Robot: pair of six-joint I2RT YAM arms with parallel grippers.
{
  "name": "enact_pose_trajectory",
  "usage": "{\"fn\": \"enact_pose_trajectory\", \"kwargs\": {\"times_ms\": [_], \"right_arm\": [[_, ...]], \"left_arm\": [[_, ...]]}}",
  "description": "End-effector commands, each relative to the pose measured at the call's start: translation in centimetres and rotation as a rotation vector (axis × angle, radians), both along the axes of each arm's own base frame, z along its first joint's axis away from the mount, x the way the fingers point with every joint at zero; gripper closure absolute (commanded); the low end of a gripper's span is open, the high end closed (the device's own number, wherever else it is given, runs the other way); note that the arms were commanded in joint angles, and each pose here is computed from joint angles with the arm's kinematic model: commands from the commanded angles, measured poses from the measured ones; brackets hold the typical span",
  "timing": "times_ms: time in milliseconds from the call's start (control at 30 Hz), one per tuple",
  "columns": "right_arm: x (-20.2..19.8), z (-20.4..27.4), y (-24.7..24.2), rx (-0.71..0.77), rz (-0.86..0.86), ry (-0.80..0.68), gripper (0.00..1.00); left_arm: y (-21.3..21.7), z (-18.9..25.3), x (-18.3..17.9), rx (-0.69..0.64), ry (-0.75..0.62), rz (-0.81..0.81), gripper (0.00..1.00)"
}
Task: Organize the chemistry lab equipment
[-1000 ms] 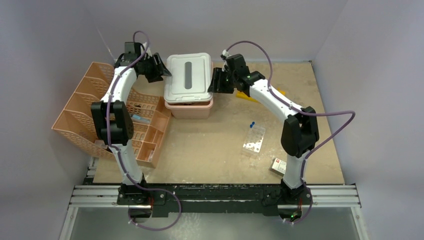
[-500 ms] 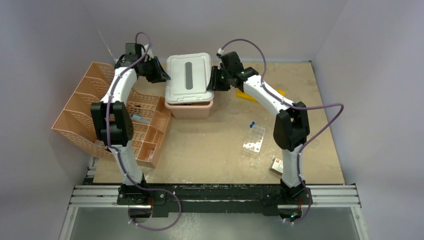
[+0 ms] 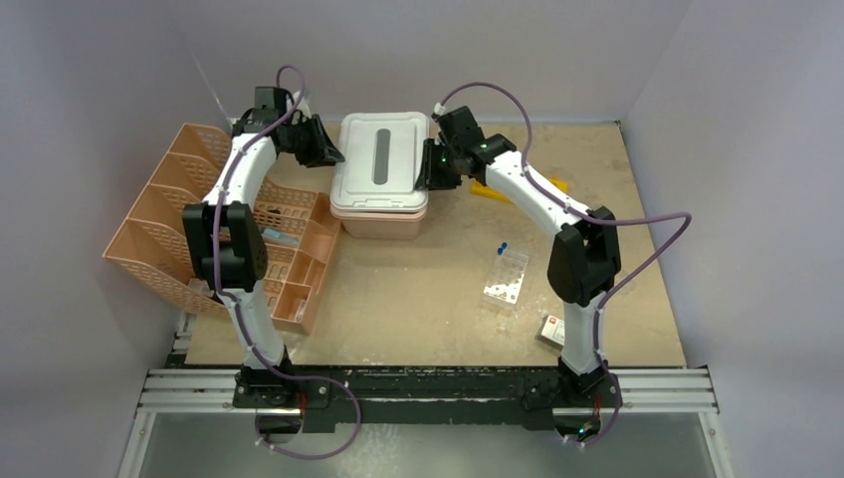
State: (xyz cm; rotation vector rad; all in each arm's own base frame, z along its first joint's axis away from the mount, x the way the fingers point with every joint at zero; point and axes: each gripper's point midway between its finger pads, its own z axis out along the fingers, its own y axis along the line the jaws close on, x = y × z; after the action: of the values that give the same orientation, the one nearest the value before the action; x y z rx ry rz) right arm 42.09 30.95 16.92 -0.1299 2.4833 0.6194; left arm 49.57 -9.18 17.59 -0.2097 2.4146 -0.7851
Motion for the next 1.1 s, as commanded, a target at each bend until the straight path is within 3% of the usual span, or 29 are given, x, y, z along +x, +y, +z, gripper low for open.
{"fn": "enact_pose_trajectory", "kwargs": {"times_ms": [0,67,200,300,433,700,867,1067], "right_arm": [[-3.3,0.9,-1.2,-0.028,0.025,0.074,0.75],[-3.7,0.8,-1.0,-0.017,0.032,0.088,0.73],[-4.0,0.6,-1.6,-0.036,0.016,0.088,0.54],[-3.6,1.1,-2.7,-0.08,-0.016,0.047,0.47],[-3.3,1.4,-3.5,-0.122,-0.031,0.03,0.46],[-5.1,0.1,-2.6,-0.119,0.058,0.101,0.56],[-6.8,0.0,-2.3,-0.108,0.126,0.147,0.52],[-7.4,-0.5,-2.9,-0.126,0.134,0.154,0.5]], "left_arm": [[-0.1,1.4,0.3,0.024,-0.045,-0.013,0.81],[0.0,1.3,0.3,0.032,-0.042,-0.011,0.79],[0.2,1.3,0.2,0.045,-0.042,-0.01,0.79],[0.2,1.5,0.1,0.047,-0.045,-0.011,0.79],[0.2,1.4,0.0,0.048,-0.042,-0.012,0.76],[0.3,1.2,-0.1,0.057,-0.039,-0.017,0.67],[0.5,1.2,-0.1,0.068,-0.042,-0.012,0.59],[0.5,0.9,-0.4,0.07,-0.035,-0.013,0.57]]}}
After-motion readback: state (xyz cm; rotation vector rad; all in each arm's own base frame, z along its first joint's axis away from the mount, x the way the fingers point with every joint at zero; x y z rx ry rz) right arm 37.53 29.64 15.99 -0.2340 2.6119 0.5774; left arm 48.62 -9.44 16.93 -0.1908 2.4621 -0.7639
